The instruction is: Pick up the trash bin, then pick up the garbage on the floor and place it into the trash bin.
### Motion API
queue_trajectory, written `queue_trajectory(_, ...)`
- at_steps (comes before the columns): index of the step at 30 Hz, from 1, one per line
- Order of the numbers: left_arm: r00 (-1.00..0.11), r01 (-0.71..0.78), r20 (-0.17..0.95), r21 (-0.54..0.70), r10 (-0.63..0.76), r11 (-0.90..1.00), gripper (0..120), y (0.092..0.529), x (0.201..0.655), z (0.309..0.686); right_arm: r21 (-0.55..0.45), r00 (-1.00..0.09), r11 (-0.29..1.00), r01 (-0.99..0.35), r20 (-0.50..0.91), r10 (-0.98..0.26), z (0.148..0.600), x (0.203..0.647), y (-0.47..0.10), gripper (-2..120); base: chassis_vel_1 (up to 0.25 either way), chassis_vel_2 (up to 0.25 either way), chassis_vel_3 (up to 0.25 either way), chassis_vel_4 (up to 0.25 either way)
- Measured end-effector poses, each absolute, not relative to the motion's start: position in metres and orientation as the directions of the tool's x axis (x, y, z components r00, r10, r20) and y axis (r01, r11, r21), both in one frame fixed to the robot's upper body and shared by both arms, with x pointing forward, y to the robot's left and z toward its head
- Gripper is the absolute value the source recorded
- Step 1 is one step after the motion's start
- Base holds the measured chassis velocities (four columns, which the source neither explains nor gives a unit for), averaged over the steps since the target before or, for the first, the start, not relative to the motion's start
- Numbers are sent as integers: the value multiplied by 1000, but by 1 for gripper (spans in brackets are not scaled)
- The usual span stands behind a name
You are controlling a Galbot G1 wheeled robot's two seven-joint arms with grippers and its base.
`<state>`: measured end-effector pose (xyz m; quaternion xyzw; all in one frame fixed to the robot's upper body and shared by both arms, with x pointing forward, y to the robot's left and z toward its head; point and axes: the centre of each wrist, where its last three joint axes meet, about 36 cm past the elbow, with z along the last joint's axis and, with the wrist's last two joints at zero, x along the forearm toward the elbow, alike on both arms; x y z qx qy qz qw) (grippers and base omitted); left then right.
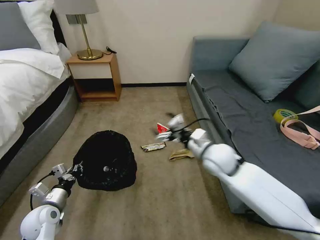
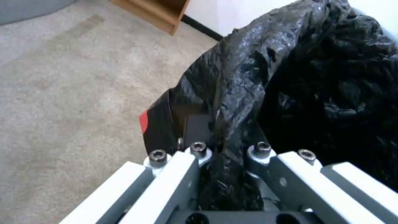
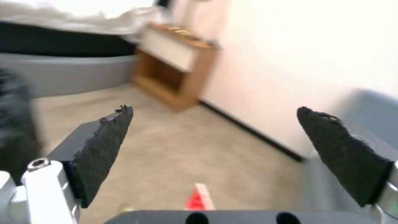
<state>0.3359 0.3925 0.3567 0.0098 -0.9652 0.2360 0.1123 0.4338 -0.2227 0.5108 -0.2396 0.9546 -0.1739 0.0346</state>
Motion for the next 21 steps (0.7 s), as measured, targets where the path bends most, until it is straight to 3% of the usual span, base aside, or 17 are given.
queue_trajectory(8, -976, -68, 216, -435, 30, 898, 4, 385, 336, 358, -306, -966, 920, -243, -6, -257, 516, 352, -258, 100, 0, 0, 0, 0)
queue_trajectory(21, -977, -62, 209, -415, 29, 908, 4, 387, 331, 364, -289, -985, 942, -169, 29, -168, 502, 295, -244, 100, 0, 0, 0, 0)
